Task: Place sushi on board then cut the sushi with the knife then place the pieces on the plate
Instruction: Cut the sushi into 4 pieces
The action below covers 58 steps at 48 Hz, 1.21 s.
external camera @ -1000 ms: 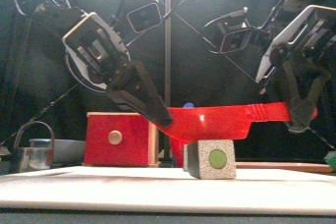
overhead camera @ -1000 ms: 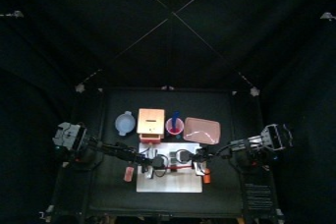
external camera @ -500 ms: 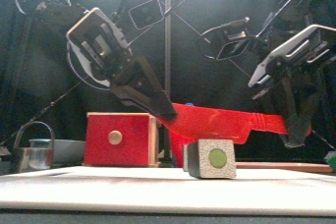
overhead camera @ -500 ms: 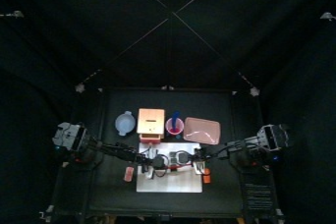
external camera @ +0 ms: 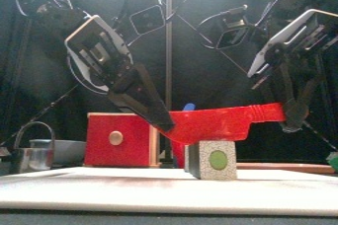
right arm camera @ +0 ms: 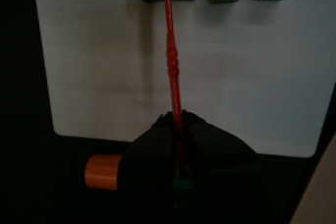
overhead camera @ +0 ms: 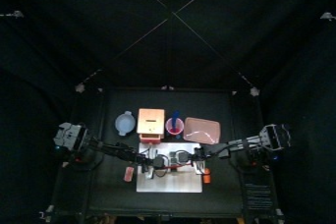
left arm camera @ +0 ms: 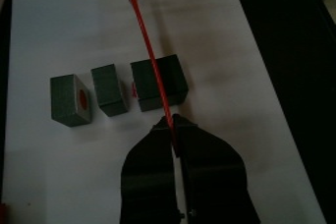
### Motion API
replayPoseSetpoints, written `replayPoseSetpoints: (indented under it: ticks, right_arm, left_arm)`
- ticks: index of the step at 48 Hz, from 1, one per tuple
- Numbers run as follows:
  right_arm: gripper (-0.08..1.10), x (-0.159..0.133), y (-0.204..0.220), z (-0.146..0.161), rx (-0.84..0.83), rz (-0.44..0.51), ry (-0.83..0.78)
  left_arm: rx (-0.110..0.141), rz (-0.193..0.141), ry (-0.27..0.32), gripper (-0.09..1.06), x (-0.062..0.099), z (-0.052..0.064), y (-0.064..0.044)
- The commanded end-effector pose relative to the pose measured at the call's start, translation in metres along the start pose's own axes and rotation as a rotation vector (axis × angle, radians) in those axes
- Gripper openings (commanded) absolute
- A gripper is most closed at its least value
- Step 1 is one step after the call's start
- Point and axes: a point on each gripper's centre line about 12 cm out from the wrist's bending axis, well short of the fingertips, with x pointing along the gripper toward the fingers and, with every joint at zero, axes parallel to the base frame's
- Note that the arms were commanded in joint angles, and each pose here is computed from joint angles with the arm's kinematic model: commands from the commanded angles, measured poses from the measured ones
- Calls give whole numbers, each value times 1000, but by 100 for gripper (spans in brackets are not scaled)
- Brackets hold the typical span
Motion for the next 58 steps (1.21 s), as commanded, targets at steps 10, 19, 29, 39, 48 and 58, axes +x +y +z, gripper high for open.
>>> replayPoseSetpoints:
  ticks: [10,19,29,39,48,58]
  right_arm:
    - [14,11,0,5,53,24,-29]
    - [14,28,10,0,69,47,-7]
    - [14,36,18,-2,69,62,10]
    - [14,35,16,1,69,58,4]
    - [14,16,18,13,49,66,-21]
    - [14,-16,13,23,23,50,-27]
  left_arm:
    - [21,-14,-8,18,5,2,-7]
    - [24,-17,9,18,10,-3,-9]
    - [28,-28,23,18,13,-7,-15]
    - [31,-29,29,18,14,-10,-15]
    - [36,-25,-32,18,1,11,-12]
    - [58,-17,-115,19,-26,35,-7]
